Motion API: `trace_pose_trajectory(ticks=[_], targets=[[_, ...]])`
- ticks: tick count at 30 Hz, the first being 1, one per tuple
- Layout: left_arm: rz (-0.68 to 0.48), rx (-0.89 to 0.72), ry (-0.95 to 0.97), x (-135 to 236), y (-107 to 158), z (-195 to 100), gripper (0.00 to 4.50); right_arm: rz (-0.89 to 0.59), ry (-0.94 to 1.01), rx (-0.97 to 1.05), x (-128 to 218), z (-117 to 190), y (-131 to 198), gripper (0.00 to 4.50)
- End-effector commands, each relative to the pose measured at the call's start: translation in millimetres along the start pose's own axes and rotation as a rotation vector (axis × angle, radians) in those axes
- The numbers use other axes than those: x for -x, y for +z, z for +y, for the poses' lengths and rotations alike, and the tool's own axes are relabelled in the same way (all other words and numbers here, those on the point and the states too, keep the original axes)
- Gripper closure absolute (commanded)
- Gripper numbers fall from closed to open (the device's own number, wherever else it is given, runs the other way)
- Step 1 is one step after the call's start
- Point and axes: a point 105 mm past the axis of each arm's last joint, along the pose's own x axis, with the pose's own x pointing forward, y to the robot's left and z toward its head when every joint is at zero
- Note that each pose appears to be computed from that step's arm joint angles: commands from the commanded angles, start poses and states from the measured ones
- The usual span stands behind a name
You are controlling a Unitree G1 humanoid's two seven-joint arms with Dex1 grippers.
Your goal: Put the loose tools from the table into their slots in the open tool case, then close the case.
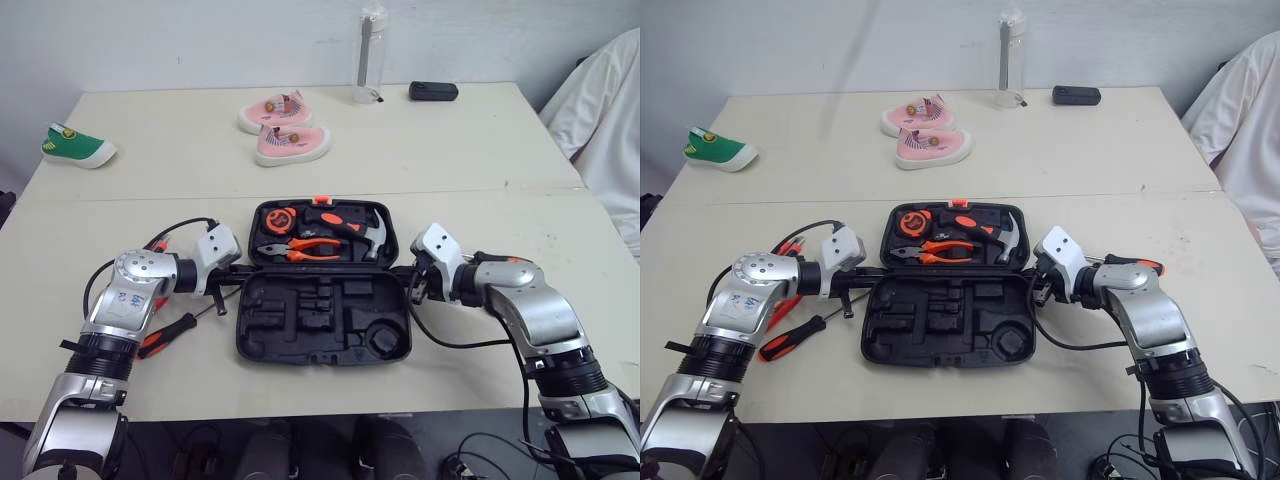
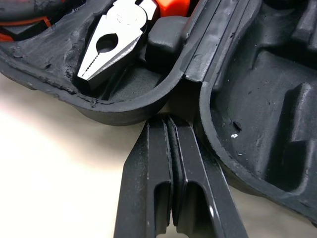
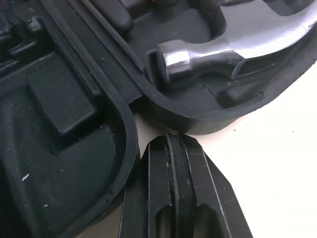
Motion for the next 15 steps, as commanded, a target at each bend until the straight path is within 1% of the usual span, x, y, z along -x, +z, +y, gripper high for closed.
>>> trace_pose_trajectory(ticks=[1,4,8,11,12,13,14,15], targets=[[-0.037,-0.038,-0.018,-4,12,-3,4.45,-0.05,0.028,0.037,-2,9,13,4.5],[-0.033,-0.045,0.023,2,10,3,4.45,-0.031,0.002,0.065,6,6,10,4.5],[-0.033,-0.043,0.09,27,6,10,4.45,0.013,-0.054,0.133,32,-4,6,4.5],[-0.088,-0.025,0.121,61,6,8,4.45,-0.001,-0.124,0.156,64,-16,11,4.5],[-0.125,-0.002,0.127,76,9,6,4.45,-0.048,-0.128,0.164,77,-16,18,4.5],[-0.154,0.019,0.13,88,12,3,3.95,-0.091,-0.122,0.162,87,-15,24,3.86],[-0.18,0.054,0.137,104,14,-1,3.63,-0.138,-0.102,0.14,101,-11,28,3.5],[-0.182,0.109,0.158,123,11,-5,3.21,-0.164,-0.089,0.118,119,-9,29,2.99]])
